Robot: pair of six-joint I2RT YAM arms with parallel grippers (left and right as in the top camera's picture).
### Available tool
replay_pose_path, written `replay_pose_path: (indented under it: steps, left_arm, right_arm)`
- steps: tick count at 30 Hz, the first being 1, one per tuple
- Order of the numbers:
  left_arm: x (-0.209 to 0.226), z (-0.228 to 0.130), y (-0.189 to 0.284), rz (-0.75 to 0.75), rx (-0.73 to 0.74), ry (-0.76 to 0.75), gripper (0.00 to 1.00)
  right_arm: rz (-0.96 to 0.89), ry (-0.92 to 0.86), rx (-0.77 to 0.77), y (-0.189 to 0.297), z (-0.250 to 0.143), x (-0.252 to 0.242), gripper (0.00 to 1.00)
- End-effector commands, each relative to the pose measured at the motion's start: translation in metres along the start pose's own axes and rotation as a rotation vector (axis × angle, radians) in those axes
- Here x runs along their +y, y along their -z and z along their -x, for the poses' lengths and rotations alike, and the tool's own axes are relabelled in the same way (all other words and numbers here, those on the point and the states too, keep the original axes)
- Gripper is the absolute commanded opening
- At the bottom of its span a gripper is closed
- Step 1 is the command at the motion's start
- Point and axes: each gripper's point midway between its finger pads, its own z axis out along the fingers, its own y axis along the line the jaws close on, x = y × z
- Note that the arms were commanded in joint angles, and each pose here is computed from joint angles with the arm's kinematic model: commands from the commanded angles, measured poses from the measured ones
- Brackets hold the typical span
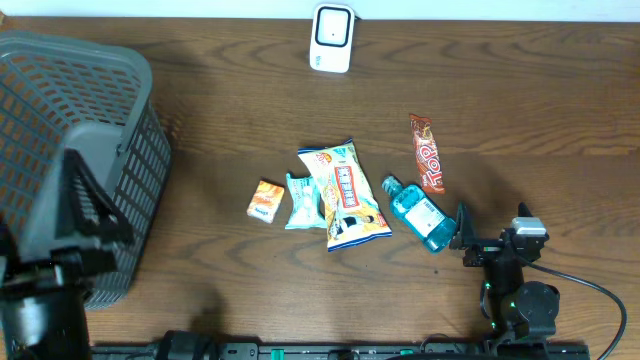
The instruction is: Scan the item barcode
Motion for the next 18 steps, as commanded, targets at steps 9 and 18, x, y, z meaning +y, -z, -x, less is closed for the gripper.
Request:
replay_pose_path:
  steps: [9,18]
  left_arm:
    - [-0.056,0.064,0.054,-0.333,-0.071,0.066,1.00]
    - [-0.046,0.074,0.101,-0.353,-0.155,0.075,1.00]
  right_arm:
    - [-0.001,0.009,0.004,0.000,-0.001,0.000,0.99]
    - [0.169,-0.390,0.046,0.002,-0.002,0.029,0.99]
